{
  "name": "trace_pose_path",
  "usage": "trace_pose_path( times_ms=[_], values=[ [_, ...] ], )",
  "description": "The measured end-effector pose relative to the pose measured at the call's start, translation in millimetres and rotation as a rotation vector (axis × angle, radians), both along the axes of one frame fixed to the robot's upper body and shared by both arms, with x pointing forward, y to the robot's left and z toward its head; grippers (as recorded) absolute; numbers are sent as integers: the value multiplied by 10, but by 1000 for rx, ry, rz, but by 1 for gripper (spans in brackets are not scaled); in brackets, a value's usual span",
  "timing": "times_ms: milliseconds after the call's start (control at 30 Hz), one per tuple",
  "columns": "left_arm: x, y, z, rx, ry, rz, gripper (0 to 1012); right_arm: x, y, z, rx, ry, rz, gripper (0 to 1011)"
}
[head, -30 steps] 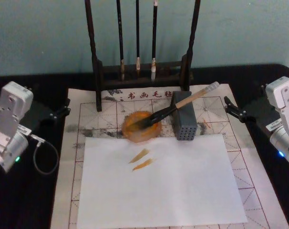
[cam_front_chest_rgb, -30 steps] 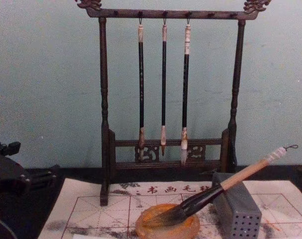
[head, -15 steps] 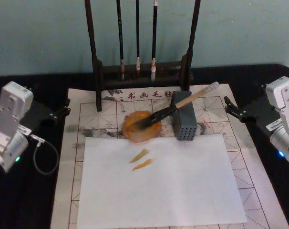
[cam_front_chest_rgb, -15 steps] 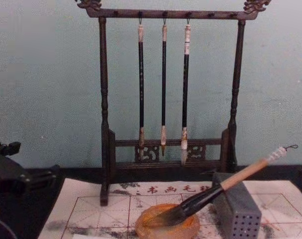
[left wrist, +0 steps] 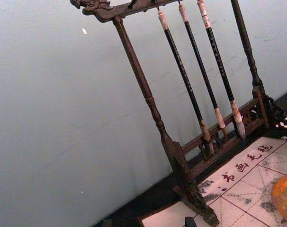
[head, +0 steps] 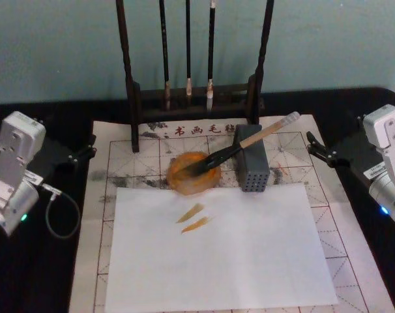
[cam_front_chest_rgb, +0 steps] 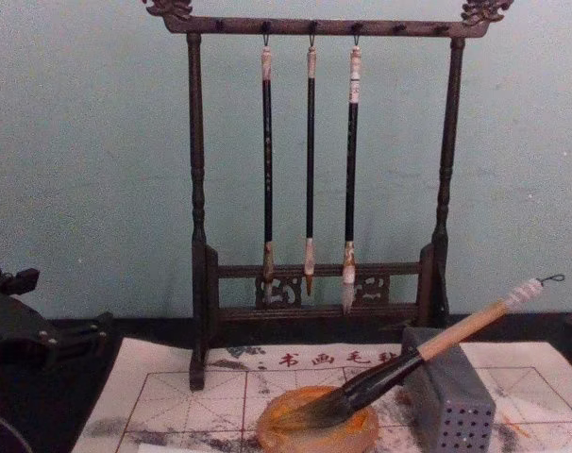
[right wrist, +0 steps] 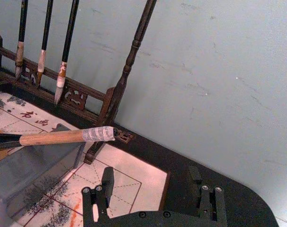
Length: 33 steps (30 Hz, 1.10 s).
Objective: Pick up the brush from the inkstone, write on the paper, then place the brush back to its original position.
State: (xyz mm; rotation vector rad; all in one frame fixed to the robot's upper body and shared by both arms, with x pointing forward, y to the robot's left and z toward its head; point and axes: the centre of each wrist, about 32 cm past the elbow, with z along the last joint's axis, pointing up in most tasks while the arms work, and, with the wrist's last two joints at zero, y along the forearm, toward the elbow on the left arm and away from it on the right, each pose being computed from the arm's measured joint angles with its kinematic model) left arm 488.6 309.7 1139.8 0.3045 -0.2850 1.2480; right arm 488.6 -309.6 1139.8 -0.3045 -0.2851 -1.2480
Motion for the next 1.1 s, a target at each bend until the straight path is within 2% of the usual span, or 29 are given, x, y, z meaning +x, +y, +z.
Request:
trace_pose_path(
  times_ms=[667,767,900,933,1033,1100],
  values=[
    [0,0,0,0,0,0,1001,4,-1,4,3,0,0,1000],
    [0,0,0,0,0,0,1001,26,-6,19,40,8,3,1000],
    [0,0,0,0,0,0,1001,15,-10,16,119,26,4,1000],
    [0,0,0,0,0,0,1001,15,-10,16,119,26,4,1000],
    [0,0,0,0,0,0,1001,-22,-14,12,201,45,3,1000],
    [0,0,0,0,0,0,1001,-39,-18,10,231,54,3,1000]
  ],
)
